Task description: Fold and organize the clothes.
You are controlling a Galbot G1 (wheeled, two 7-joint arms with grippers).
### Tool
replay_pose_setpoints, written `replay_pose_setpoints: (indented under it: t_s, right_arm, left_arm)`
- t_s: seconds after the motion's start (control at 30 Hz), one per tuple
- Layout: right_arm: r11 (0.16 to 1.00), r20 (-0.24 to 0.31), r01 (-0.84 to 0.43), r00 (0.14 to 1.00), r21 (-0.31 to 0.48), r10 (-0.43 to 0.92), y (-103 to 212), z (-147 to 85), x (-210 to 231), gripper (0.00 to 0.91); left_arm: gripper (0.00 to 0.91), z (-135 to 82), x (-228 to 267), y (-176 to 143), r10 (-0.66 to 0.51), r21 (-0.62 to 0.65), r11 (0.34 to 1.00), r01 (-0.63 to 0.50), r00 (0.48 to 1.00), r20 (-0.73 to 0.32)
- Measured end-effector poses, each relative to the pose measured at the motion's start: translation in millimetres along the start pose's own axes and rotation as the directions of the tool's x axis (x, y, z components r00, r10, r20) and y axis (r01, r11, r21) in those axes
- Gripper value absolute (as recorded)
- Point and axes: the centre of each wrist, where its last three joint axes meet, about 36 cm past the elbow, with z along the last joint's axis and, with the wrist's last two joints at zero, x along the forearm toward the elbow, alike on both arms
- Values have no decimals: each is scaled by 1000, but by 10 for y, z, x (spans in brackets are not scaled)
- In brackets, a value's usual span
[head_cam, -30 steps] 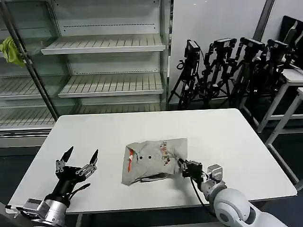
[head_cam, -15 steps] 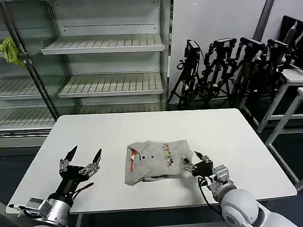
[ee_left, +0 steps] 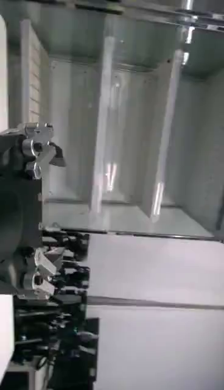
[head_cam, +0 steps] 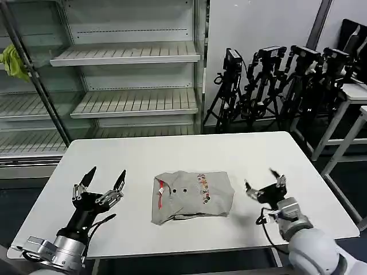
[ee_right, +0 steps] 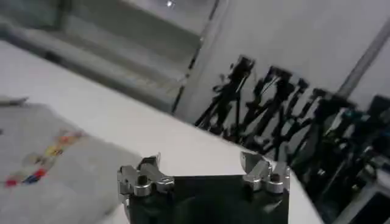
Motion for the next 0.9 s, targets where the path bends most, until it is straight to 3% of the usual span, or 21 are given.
replay_pose_setpoints:
  t_s: [0.2,0.43,0.6,0.9]
  right_arm:
    - [997,191,-51,980,-52,60,-182,-180,23,907]
    - [990,352,-100,927,-103,130,-308,-262,106,907]
    - [982,417,-141,890,-128,182,-346,-256,194,907]
    - [972,464,-200,854,-124,235,-440,-206,270,907]
  left_arm:
    - [907,-105,-125,192,59,-62,997,-55,996,60]
    - [907,-228,-345,466,90,-124,989,-75,989,120]
    - [907,-260,-467,594,92,-141,987,-71,985,146]
    - [907,-248,-586,702,102,-160,984,-75,981,167]
